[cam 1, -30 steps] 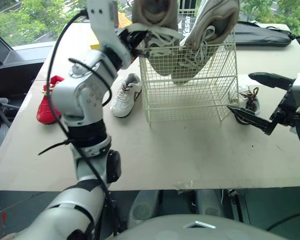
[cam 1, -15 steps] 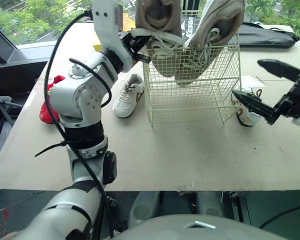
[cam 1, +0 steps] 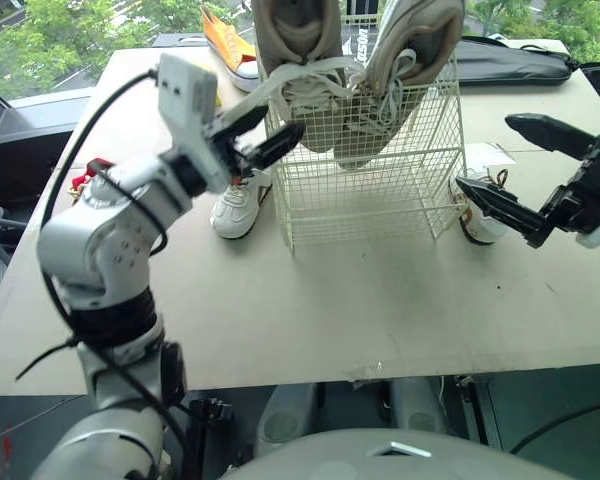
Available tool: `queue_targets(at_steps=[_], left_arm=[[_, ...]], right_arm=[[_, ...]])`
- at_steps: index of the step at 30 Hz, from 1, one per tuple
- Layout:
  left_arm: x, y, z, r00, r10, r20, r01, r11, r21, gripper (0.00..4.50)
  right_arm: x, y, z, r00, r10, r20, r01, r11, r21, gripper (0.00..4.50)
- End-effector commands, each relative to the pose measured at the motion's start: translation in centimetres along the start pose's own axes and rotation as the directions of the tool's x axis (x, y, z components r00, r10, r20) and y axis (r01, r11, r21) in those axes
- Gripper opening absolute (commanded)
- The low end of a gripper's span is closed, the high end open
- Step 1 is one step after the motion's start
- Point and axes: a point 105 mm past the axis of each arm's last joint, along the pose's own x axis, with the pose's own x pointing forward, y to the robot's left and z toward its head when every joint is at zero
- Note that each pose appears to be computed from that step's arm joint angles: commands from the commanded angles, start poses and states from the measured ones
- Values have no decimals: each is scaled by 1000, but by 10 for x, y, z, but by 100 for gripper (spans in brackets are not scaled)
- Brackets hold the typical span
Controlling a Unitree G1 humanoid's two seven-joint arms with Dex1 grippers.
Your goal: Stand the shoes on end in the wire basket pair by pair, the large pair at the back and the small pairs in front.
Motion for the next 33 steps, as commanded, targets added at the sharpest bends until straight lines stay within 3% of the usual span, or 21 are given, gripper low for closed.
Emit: queue_targets(at_steps=[1,4,8,12,17,24,27,29,33], left_arm=[[-19,-28,9,990,-141,22,140,989,56,432],[-30,-48,-3,963,-266,-39,267,964,23,432],[-39,-89,-17,858,-506,-92,500,862,-78,432],[-23,-102,-27,818,-564,-112,561,826,-60,432],[0,-120,-21,735,-675,-67,673,738,-45,432],[26,-122,-14,694,-720,-9,719,694,-31,432],[29,-122,-10,684,-729,9,729,684,-14,432],[29,-119,-10,689,-725,11,725,689,-11,432],[28,-115,-12,711,-703,14,703,711,2,432]], right_arm=[[-6,-6,-11,999,-23,-34,24,1000,17,450],[-12,-15,-27,991,-78,-111,80,997,10,450],[-40,-28,-52,943,-221,-248,221,975,-29,450],[-74,-28,-66,887,-324,-329,309,946,-98,450],[-131,-41,-85,713,-484,-507,483,864,-145,450],[-171,-83,-99,490,-667,-562,715,676,-180,450],[-165,-99,-99,505,-678,-534,761,642,-96,450],[-148,-91,-96,604,-602,-523,709,705,7,450],[-107,-40,-93,788,-349,-508,445,892,76,450]])
